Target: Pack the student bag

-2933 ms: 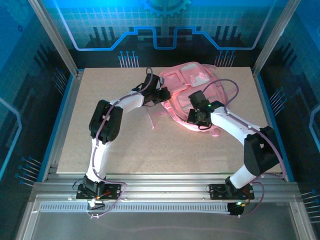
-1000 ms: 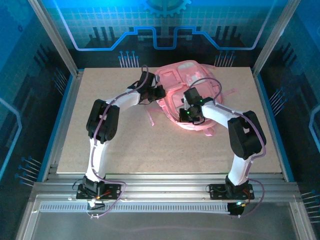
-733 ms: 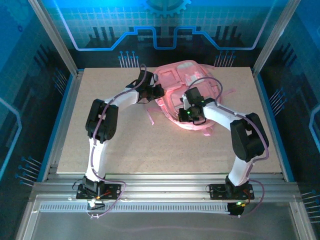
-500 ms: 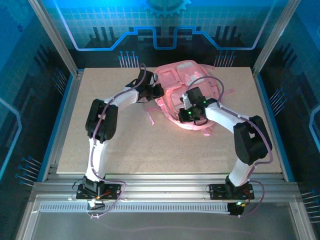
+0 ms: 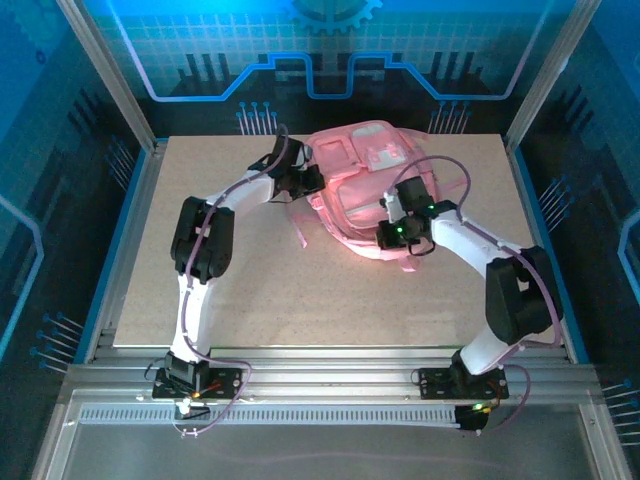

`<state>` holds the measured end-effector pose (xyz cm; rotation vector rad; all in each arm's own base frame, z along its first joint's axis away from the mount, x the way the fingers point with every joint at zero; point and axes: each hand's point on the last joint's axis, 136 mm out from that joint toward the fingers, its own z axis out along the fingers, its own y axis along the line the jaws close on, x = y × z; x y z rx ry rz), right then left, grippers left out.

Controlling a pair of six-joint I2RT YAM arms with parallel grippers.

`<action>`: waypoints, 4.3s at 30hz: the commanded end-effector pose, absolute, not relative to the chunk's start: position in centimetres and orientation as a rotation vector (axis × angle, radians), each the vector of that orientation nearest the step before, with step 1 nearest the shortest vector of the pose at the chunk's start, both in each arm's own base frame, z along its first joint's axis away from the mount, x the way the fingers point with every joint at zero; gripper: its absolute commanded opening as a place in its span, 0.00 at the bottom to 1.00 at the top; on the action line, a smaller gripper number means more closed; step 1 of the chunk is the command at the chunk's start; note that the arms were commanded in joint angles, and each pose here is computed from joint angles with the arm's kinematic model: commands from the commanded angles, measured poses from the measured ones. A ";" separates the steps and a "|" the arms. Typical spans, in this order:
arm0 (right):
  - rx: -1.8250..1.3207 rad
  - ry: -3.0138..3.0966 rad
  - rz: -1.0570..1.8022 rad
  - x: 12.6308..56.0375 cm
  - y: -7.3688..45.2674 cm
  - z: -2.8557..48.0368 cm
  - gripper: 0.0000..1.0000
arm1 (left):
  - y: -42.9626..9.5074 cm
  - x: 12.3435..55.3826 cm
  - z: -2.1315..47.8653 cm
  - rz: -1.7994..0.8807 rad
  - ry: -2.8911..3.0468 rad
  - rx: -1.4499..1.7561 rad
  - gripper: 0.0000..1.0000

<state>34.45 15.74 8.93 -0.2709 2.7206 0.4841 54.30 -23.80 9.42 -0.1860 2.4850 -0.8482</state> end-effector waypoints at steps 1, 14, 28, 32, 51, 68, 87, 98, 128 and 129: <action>-0.277 2.770 0.395 33.1 13.3 8.7 0.00 | -20.5 56.7 9.9 -0.748 2.445 -0.217 0.01; -0.399 2.615 0.548 36.5 20.9 12.4 0.43 | -21.2 55.7 10.5 -0.805 2.454 -0.218 0.19; -0.255 2.700 0.432 38.5 23.6 8.2 0.43 | -22.1 55.0 11.4 -0.865 2.440 -0.209 0.24; -0.229 2.704 0.372 39.3 24.4 6.9 0.43 | -22.3 54.8 11.4 -0.879 2.442 -0.211 0.24; -0.107 2.686 0.275 39.9 23.1 6.4 0.00 | -22.0 55.1 11.2 -0.881 2.420 -0.232 0.24; -0.140 2.826 0.609 33.2 19.2 7.2 0.00 | -21.0 58.1 11.8 -0.853 2.418 -0.264 0.26; -0.204 2.649 1.024 36.2 26.8 13.0 0.00 | -26.7 43.7 9.1 -1.309 2.367 -0.628 0.70; -0.200 2.691 1.045 34.0 27.6 12.2 0.00 | -28.6 45.1 8.2 -1.346 2.295 -0.630 0.13; -0.107 2.806 -0.104 34.8 7.8 10.3 0.00 | -22.8 45.2 10.0 -1.189 2.465 -0.447 0.00; -0.123 2.792 -0.022 34.9 9.0 10.5 0.00 | -22.9 45.3 10.3 -1.192 2.460 -0.441 0.00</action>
